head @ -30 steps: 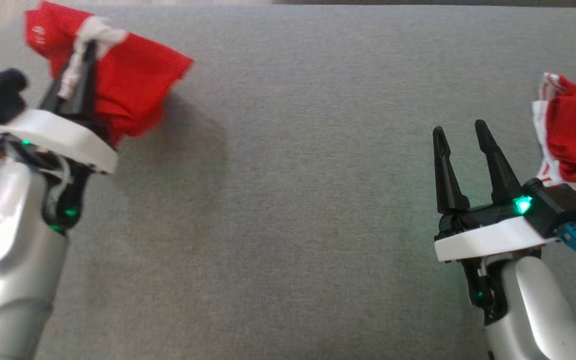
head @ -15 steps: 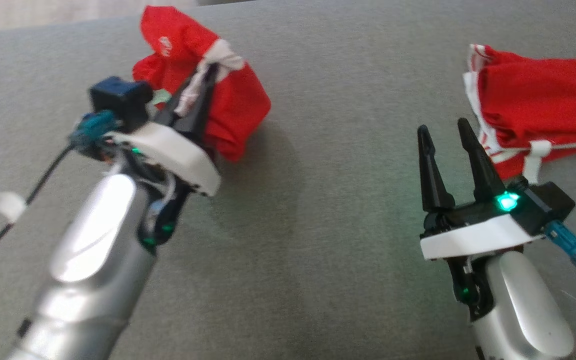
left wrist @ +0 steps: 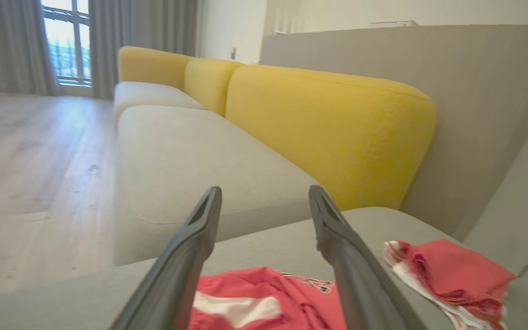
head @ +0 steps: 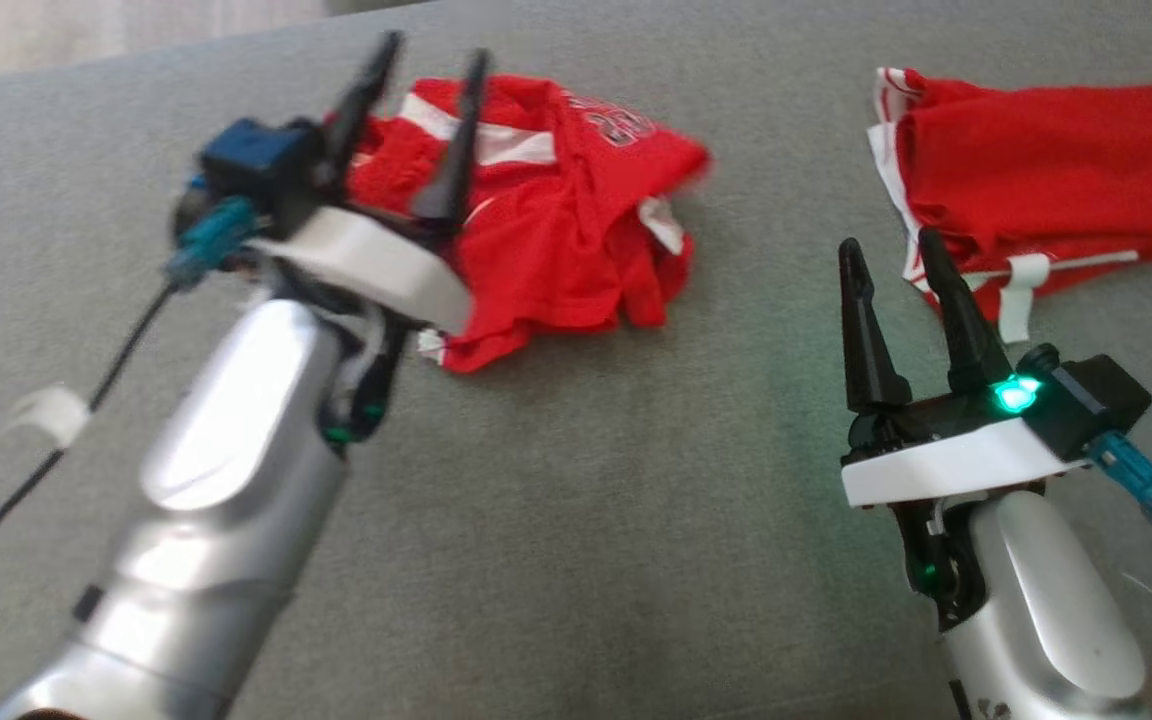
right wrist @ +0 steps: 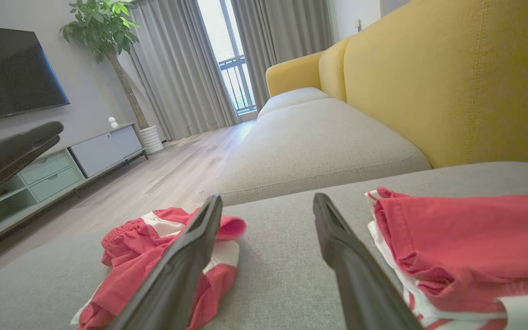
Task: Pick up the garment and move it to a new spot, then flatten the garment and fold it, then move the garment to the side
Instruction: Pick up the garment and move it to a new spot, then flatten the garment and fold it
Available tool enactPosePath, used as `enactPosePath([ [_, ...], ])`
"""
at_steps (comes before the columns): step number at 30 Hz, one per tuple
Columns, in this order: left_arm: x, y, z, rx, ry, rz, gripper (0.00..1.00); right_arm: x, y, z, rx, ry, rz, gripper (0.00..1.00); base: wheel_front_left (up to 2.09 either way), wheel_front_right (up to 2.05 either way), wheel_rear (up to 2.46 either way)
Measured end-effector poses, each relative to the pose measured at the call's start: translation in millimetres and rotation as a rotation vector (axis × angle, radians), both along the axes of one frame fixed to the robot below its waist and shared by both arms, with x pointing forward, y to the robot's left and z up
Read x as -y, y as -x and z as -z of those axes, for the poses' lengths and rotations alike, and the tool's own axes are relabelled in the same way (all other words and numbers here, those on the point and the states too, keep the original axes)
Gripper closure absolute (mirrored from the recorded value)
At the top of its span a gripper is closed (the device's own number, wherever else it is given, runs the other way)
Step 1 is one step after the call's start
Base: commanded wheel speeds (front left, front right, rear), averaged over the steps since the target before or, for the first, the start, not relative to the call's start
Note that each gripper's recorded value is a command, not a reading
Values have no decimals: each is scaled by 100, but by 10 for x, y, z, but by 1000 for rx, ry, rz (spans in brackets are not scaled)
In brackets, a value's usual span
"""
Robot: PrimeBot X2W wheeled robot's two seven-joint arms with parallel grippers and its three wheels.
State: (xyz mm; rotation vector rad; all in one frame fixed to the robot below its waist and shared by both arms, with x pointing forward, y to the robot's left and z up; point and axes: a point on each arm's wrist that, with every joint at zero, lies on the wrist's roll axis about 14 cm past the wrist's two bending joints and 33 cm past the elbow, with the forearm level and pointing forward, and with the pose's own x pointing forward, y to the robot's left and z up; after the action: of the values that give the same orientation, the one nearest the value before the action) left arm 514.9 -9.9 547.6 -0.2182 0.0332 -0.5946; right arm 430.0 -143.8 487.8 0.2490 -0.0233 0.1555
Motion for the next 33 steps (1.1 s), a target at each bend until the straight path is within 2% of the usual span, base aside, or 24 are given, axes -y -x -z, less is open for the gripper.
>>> enactPosePath([
  [5,-587,-19,3,55,-13,-138,0,-97,-46,-39,15,-2,-24,0,0,0,0],
  [9,-1015,219,245,31,-38,-229,0,-199,-59,-55,23,5,-50,0,0,0,0],
  [10,-1015,219,245,31,-38,-229,0,-199,-59,-55,23,5,-50,0,0,0,0],
  [14,-1365,561,482,-15,-50,-307,0,-314,19,13,2,8,-81,0,0,0,0],
  [24,-1553,1242,640,-67,9,-407,0,-548,176,-5,-2,7,-148,0,0,0,0],
  [30,-1602,1291,544,-32,20,-436,0,-688,177,4,-12,20,-192,0,0,0,0],
  [33,-1640,1295,548,-29,19,-448,0,-859,183,31,-25,46,-249,0,0,0,0],
])
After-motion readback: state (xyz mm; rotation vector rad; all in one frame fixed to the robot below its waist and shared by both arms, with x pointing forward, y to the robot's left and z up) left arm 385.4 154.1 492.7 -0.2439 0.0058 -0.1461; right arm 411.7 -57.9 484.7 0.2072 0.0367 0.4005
